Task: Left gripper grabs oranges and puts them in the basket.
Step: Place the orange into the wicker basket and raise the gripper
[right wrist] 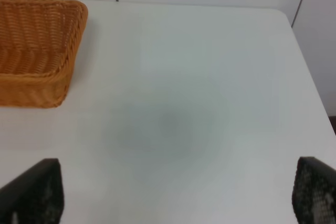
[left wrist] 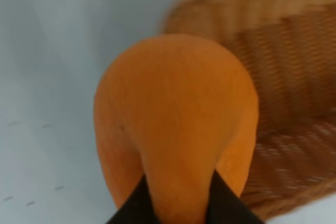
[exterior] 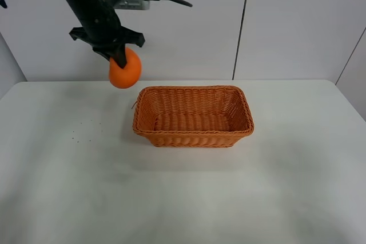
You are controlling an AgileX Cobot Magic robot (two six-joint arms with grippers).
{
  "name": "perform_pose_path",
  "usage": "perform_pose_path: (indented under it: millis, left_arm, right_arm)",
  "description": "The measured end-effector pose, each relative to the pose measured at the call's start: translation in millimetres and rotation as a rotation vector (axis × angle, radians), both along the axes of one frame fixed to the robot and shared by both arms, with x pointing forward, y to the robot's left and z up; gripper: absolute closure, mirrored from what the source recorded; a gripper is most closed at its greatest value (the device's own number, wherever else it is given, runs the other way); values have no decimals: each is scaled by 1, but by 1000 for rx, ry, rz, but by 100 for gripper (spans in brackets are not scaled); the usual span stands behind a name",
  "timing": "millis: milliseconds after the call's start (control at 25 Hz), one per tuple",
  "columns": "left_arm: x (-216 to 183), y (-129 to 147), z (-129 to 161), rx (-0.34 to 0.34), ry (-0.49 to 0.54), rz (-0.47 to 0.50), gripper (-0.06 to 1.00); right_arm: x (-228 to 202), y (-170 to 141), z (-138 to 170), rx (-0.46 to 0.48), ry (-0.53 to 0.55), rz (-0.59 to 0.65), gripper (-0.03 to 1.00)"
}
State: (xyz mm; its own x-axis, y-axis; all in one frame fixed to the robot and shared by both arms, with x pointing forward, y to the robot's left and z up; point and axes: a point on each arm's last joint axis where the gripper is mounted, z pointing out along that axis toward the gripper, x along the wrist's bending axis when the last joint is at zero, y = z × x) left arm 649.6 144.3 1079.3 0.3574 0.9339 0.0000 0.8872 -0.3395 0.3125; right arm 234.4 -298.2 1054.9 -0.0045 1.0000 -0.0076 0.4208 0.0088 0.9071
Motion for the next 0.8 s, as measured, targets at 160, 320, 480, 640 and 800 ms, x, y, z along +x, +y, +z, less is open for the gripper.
perform_pose_path:
  millis: [160, 320, 480, 640, 800]
  left_arm:
    - [-8, -43, -6, -24, -43, -81, 76]
    - [-5, -84, -35, -31, -32, -155, 76]
    - [4, -112, -78, -20, -8, -193, 76]
    - [13, -122, -115, -17, 6, -197, 76]
    - [15, -124, -133, -12, 37, -196, 74]
  right_arm:
    - [0, 0, 0, 0, 0, 0, 27]
    - [0, 0, 0, 0, 0, 0, 27]
    - [0, 0, 0, 0, 0, 0, 27]
    - [0, 0, 0, 0, 0, 0, 27]
    - [0, 0, 0, 0, 0, 0, 27]
